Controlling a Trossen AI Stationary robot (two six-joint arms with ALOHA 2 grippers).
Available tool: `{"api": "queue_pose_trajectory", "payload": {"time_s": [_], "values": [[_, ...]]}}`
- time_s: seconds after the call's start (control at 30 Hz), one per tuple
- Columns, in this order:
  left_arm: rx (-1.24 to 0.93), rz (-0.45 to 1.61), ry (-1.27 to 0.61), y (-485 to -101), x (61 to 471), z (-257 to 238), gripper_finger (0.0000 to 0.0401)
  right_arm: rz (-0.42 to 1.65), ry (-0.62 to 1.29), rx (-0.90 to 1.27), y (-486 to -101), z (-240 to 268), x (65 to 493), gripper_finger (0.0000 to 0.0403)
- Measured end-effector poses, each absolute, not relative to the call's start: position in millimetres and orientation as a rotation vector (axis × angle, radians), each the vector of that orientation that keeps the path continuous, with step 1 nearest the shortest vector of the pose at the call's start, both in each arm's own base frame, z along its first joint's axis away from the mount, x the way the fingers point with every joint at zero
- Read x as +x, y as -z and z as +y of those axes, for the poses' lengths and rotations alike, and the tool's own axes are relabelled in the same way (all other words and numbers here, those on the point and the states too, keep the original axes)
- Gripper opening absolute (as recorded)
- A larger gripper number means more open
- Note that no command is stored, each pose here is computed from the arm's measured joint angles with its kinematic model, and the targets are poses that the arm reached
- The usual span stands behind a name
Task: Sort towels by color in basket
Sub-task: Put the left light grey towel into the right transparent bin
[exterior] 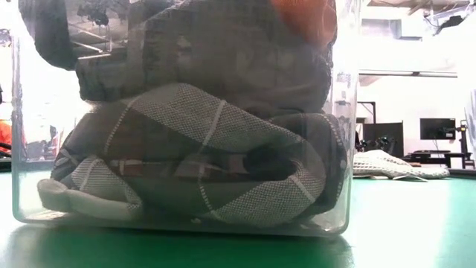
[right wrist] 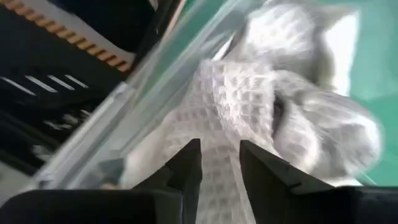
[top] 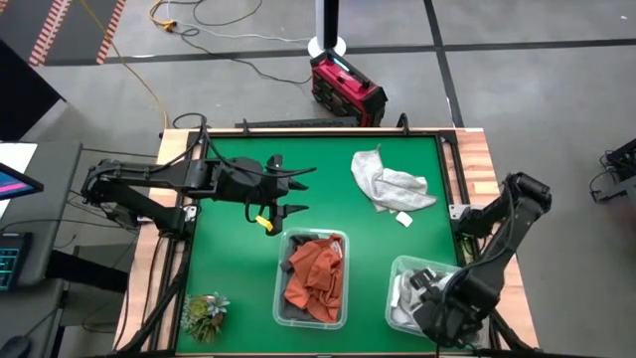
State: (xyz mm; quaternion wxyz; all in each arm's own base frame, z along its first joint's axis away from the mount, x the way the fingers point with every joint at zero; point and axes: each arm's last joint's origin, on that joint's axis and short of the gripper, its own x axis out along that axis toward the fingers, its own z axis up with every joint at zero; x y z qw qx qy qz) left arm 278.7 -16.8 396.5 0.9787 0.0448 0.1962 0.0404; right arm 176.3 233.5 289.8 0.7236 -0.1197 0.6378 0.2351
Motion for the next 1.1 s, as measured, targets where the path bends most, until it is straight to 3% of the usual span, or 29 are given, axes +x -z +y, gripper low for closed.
{"api": "queue_pose_trajectory", "payload": {"time_s": [0.17, 0.3, 0.6, 0.83, 0.93, 1.1], "values": [[0.090, 0.395, -0.081, -396.5, 278.7, -16.8, 0.0208, 1.437, -0.426, -0.239, -335.5, 224.2, 169.0, 0.0135], [0.091, 0.406, -0.077, -395.5, 278.2, -18.1, 0.0208, 1.524, -0.360, -0.321, -336.4, 219.7, 153.6, 0.0130], [0.093, 0.423, -0.071, -393.9, 277.4, -19.8, 0.0208, 1.559, -0.410, -0.448, -274.1, 234.3, 134.6, 0.0114], [0.091, 0.399, -0.071, -396.0, 278.3, -19.9, 0.0208, 1.510, -0.475, -0.439, -223.7, 235.6, 135.7, 0.0079], [0.088, 0.388, -0.072, -397.1, 278.8, -19.9, 0.0208, 1.570, -0.444, -0.440, -235.6, 230.2, 138.9, 0.0067], [0.089, 0.390, -0.071, -396.9, 278.7, -19.9, 0.0208, 1.586, -0.414, -0.397, -287.1, 226.9, 147.5, 0.0060]]}}
